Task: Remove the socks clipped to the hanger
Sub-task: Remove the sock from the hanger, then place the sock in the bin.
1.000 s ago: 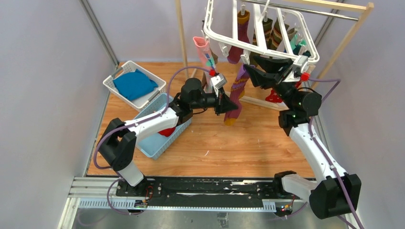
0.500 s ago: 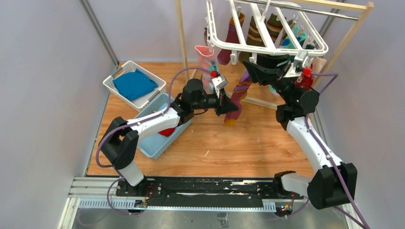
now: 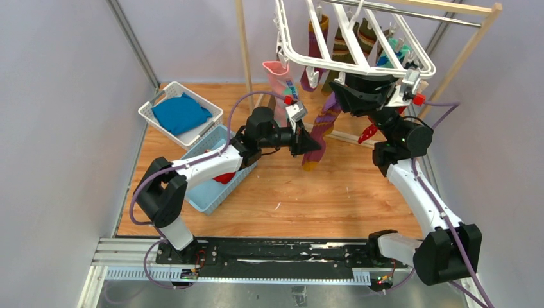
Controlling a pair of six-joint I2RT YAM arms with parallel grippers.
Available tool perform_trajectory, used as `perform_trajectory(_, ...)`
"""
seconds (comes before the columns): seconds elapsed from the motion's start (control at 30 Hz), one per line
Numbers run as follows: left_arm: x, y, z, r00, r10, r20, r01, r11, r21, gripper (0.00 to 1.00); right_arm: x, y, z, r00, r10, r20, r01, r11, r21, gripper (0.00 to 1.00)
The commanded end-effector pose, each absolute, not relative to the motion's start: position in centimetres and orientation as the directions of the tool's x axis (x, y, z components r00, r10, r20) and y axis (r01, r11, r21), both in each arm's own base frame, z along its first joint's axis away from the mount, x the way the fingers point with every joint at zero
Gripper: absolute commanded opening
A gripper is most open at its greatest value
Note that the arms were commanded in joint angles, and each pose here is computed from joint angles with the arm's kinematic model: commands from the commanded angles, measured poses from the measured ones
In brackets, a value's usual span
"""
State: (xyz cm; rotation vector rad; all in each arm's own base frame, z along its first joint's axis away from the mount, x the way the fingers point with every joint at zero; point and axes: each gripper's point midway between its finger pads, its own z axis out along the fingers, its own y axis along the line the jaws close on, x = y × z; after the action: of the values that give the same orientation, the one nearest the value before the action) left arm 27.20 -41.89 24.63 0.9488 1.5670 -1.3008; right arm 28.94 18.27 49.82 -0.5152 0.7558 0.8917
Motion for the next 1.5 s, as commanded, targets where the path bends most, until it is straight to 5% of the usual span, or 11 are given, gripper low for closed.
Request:
perform_trajectory(0.0, 27.2, -42.2, 24.8, -0.326, 0.019, -0.945, 0.934, 0.161, -0.319, 0.0, 28.0, 17.8, 51.0, 0.435, 0.506, -0.745, -0.836, 0.534, -0.125, 0.37)
perform_trajectory(0.37, 27.2, -42.3, 25.1, -0.324, 0.016, -0.946, 0.935, 0.159, -0.318, 0.0, 28.6, 17.5, 50.9, 0.423, 0.501, -0.755, -0.831, 0.547, -0.102, 0.01)
perform_trajectory(0.6, 27.0, -42.0, 25.3, -0.31, 0.014, -0.951, 0.94, 0.156, -0.304, 0.0, 29.5, 17.1, 50.0, 0.394, 0.484, -0.781, -0.82, 0.569, -0.06, 0.0)
perform_trajectory(0.63, 26.9, -41.9, 25.4, -0.301, 0.014, -0.954, 0.943, 0.153, -0.295, 0.0, 29.5, 17.0, 49.9, 0.386, 0.482, -0.786, -0.821, 0.569, -0.054, 0.04)
perform_trajectory(0.7, 26.7, -41.4, 25.7, -0.279, 0.015, -0.96, 0.951, 0.146, -0.274, 0.0, 29.5, 17.1, 49.6, 0.364, 0.471, -0.803, -0.822, 0.568, -0.039, 0.28)
perform_trajectory(0.77, 26.5, -40.7, 25.7, -0.258, 0.029, -0.966, 0.957, 0.142, -0.251, 0.0, 29.3, 17.3, 49.1, 0.348, 0.445, -0.825, -0.824, 0.565, -0.042, 0.67)
perform_trajectory(0.83, 26.3, -40.0, 25.6, -0.252, 0.049, -0.967, 0.961, 0.134, -0.243, 0.0, 29.0, 17.4, 48.6, 0.333, 0.422, -0.843, -0.825, 0.563, -0.044, 0.78)
perform_trajectory(1.17, 24.9, -34.3, 25.5, -0.185, 0.215, -0.959, 0.973, 0.175, -0.148, 0.0, 27.1, 17.4, 43.9, 0.187, 0.229, -0.955, -0.838, 0.545, -0.033, 0.89)
perform_trajectory(1.47, 25.9, -20.9, 24.4, -0.181, 0.582, -0.793, 0.895, 0.431, 0.113, 0.0, 26.1, 15.5, 33.5, -0.037, -0.119, -0.992, -0.8, 0.599, -0.042, 0.89)
